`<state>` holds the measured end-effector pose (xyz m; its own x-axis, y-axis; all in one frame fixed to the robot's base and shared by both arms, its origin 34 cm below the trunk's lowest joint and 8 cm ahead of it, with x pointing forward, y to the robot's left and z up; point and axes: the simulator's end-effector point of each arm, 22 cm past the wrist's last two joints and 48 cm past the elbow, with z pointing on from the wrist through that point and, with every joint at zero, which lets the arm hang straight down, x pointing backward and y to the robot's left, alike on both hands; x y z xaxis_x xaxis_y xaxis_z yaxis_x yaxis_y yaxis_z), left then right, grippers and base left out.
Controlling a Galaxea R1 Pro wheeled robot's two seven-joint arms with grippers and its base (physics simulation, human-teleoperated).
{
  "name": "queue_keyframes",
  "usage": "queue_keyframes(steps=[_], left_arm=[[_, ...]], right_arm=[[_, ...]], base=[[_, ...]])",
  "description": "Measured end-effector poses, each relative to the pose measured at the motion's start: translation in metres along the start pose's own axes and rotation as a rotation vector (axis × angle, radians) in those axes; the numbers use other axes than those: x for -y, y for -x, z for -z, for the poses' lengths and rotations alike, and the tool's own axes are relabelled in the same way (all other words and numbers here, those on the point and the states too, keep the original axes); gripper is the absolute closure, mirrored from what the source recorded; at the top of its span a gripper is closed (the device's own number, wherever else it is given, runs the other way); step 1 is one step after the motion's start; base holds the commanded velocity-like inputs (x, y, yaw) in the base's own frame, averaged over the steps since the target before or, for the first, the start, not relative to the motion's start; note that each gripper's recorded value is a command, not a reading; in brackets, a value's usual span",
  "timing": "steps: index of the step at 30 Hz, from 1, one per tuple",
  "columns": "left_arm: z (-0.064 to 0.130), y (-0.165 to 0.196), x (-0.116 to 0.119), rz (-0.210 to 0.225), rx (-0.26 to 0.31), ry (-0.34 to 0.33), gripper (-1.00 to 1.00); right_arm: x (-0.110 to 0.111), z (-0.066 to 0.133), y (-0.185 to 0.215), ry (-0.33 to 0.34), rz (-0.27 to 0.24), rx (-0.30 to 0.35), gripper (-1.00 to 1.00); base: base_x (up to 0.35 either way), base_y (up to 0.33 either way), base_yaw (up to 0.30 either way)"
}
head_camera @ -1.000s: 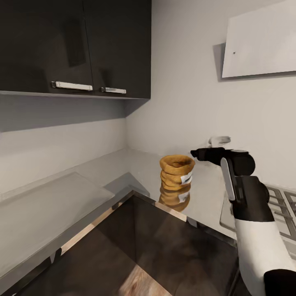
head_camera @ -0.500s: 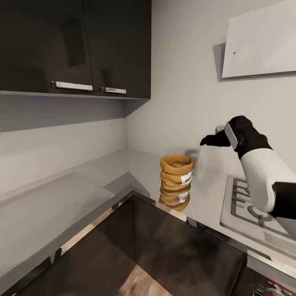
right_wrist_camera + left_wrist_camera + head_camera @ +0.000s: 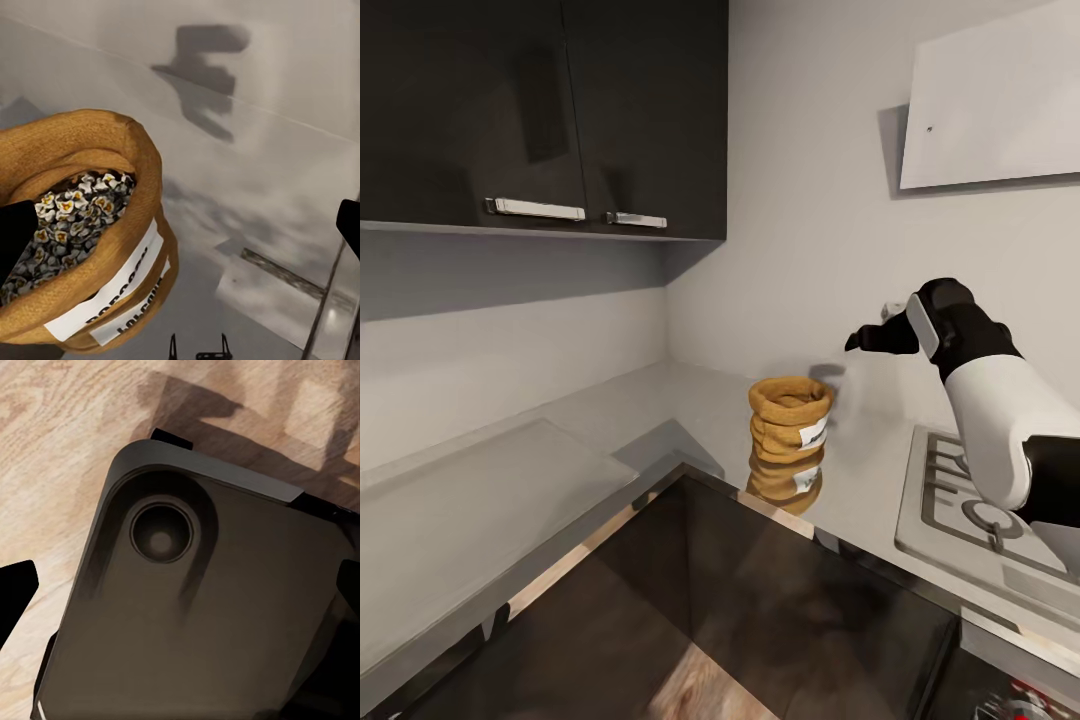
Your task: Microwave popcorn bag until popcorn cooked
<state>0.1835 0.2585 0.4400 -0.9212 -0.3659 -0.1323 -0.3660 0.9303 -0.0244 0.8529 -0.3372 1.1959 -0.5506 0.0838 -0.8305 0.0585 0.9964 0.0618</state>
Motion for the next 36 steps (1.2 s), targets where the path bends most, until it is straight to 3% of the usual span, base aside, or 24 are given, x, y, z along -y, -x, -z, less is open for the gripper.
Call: queue_keyframes(steps=[5, 27, 36], left_arm=[[0.0, 0.0, -0.001, 0.0, 0.0, 0.001, -1.0], [0.036, 0.006, -0.001, -0.002, 0.0, 0.003, -1.0], [0.049, 0.007, -0.001, -0.002, -0.001, 0.003, -1.0]], right_arm=[[0.0, 0.0, 0.0, -0.001, 0.0, 0.0, -1.0], [-0.002, 0.015, 0.024, -0.003, -0.002, -0.016, -1.0], [-0.013, -0.002, -0.009, 0.001, 0.007, -0.127, -1.0]], base=[[0.0, 0.0, 0.0], [0.0, 0.0, 0.0], [0.0, 0.0, 0.0]])
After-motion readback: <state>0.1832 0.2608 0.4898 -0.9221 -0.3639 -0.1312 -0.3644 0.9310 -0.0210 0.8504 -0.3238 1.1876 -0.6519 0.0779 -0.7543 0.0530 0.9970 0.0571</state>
